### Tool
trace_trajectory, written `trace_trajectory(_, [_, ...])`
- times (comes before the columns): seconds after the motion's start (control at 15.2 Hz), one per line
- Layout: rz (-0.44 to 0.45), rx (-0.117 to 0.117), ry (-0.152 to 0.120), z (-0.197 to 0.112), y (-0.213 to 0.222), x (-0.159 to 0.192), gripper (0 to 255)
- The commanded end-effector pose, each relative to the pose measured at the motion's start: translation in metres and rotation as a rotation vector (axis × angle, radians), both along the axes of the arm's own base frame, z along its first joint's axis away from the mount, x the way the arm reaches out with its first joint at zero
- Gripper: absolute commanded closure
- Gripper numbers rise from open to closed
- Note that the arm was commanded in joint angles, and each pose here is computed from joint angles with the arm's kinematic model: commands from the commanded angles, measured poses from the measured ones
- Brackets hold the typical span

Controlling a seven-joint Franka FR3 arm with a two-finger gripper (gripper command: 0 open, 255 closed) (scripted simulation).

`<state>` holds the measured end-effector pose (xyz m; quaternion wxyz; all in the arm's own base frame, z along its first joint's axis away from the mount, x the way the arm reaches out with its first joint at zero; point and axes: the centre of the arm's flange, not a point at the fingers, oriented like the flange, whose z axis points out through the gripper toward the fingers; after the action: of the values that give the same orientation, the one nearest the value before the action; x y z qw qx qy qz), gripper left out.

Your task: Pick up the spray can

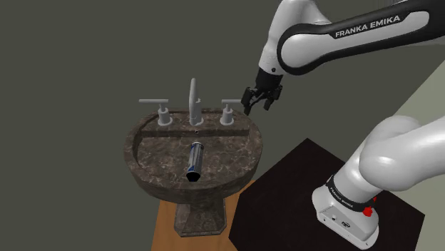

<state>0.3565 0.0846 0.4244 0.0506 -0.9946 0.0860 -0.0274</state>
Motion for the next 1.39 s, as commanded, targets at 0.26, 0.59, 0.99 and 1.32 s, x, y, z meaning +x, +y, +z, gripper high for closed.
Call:
trace_trajectory(0.26, [-0.074,0.017,-0.013,-0.064,0.040,0.021,0])
trace_trajectory(0.59, [-0.135,0.031,-0.021,-0.116,0.073,0.040,0])
trace_trajectory(0.99, [-0.207,0.048,-0.032,-0.178,0.112,0.067,0])
trace_trajectory(1.32, [-0.267,0.061,-0.040,-0.228,0.144,0.091,0])
